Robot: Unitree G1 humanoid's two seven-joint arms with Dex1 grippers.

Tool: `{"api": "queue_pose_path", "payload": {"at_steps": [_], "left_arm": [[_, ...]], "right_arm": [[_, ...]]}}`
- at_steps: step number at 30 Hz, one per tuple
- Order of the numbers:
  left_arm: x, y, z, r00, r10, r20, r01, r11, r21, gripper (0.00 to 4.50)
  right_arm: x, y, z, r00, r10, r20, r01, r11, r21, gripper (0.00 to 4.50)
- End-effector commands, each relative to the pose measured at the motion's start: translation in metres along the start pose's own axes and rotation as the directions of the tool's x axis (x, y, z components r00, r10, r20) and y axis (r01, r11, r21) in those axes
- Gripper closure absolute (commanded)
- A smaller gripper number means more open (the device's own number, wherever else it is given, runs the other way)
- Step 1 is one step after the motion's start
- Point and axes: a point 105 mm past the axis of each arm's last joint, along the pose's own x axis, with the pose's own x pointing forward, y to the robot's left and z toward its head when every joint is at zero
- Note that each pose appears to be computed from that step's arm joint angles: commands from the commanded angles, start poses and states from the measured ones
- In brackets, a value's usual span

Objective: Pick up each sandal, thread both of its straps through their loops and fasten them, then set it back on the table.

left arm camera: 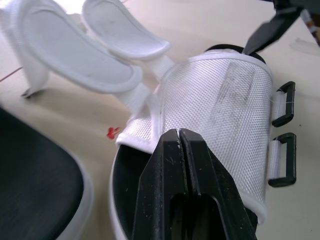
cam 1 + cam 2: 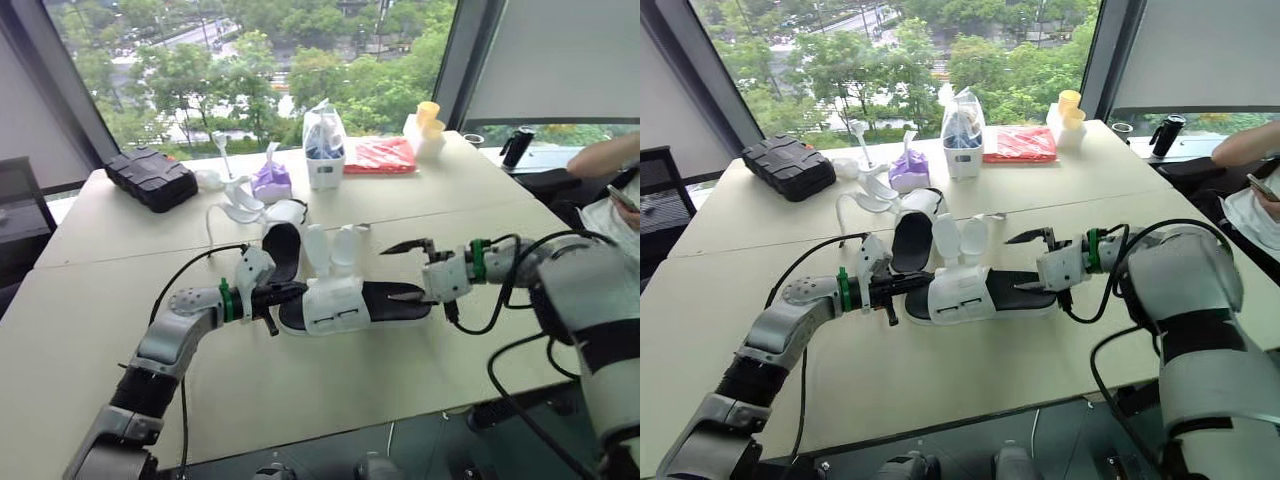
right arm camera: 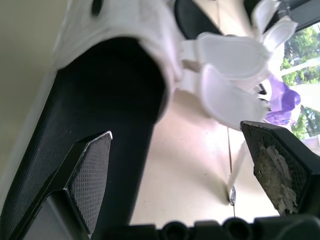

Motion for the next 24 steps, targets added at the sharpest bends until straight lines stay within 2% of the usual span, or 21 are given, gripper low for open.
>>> {"api": "queue_pose_path", "payload": {"at_steps": [1, 5, 10, 13, 24], "left_arm": [[0.004, -0.001, 0.000, 0.996, -0.080, -0.041, 0.083, 0.994, 0.066, 4.50], [0.004, 0.003, 0.000, 0.993, -0.102, -0.067, 0.108, 0.989, 0.103, 4.50], [-0.010, 0.011, 0.008, 0.994, -0.089, -0.067, 0.097, 0.988, 0.124, 4.50], [-0.021, 0.009, 0.005, 0.993, -0.090, -0.078, 0.099, 0.988, 0.115, 4.50], [-0.007, -0.005, -0.013, 0.993, -0.093, -0.079, 0.099, 0.992, 0.080, 4.50]], "right_arm": [[-0.006, -0.012, -0.015, 0.996, -0.068, -0.048, 0.076, 0.978, 0.193, 0.02], [-0.004, -0.022, -0.019, 0.993, -0.118, -0.017, 0.116, 0.923, 0.366, 0.02], [0.004, -0.024, -0.016, 0.991, -0.129, 0.038, 0.097, 0.880, 0.466, 0.02], [0.013, -0.021, -0.017, 0.990, -0.134, 0.054, 0.085, 0.841, 0.534, 0.02], [0.041, -0.008, -0.015, 0.988, -0.138, 0.074, 0.060, 0.772, 0.633, 0.02]]}}
